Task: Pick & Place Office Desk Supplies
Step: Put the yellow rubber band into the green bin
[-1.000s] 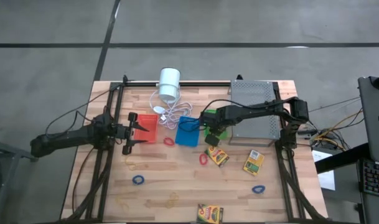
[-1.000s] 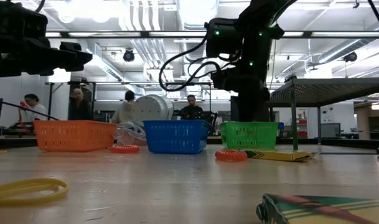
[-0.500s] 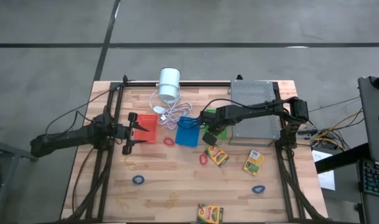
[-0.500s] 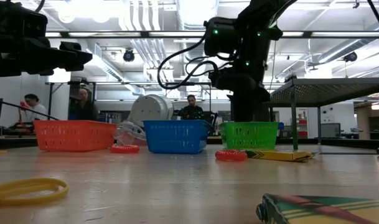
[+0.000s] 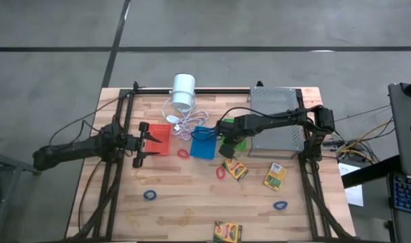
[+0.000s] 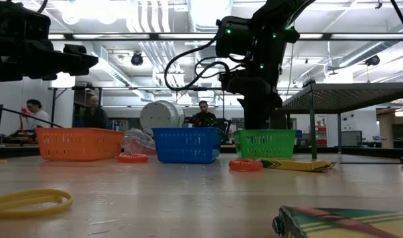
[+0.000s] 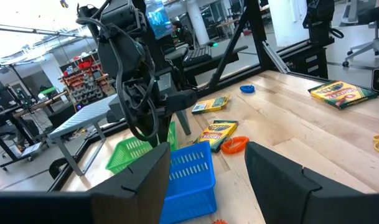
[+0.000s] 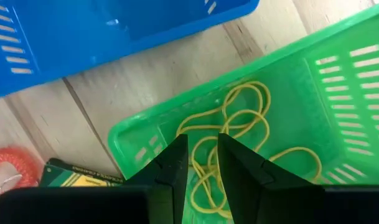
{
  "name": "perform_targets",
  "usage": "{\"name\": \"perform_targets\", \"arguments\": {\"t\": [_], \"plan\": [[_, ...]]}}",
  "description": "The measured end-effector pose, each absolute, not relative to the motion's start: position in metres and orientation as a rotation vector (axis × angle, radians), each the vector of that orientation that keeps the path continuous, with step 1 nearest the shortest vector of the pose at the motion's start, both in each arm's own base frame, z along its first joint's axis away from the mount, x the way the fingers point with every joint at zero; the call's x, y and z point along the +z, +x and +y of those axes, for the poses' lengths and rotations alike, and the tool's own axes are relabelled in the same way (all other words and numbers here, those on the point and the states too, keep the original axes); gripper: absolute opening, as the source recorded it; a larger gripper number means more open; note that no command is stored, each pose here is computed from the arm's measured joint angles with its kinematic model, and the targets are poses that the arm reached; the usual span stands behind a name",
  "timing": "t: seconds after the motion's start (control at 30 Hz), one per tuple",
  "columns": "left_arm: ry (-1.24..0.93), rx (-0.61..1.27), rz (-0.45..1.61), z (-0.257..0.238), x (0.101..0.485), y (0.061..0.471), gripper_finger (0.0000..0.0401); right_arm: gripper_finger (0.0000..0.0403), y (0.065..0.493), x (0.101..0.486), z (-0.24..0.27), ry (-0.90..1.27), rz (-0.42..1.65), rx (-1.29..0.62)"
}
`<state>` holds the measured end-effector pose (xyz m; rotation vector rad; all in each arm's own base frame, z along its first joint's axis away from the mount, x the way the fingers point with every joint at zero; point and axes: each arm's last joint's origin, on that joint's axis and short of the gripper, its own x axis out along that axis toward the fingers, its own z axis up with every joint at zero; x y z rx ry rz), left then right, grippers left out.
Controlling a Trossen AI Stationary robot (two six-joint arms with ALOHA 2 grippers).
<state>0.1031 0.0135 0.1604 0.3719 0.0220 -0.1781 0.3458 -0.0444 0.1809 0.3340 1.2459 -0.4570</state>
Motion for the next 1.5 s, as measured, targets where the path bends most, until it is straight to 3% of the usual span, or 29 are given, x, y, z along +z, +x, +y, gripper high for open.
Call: {"name": "perform_targets", "arguments": {"t": [0.43,0.83,1.07,1.3,1.5], "plan": [[0.372,-0.178,0.022,0.014,0.16,0.103,0.021,0.0089,0.347,0.185,-0.045,0.332,1.241,-0.458],[0.372,-0.178,0.022,0.014,0.16,0.103,0.021,0.0096,0.363,0.27,-0.041,0.332,1.115,-0.425],[0.372,-0.178,0.021,0.014,0.161,0.103,0.021,0.0107,0.365,0.313,-0.028,0.22,1.018,-0.32],[0.372,-0.177,0.021,0.014,0.161,0.103,0.021,0.0109,0.367,0.321,0.001,0.158,0.987,-0.26],[0.372,-0.178,0.021,0.014,0.161,0.103,0.021,0.0105,0.366,0.326,0.028,-0.039,0.955,-0.226]]}}
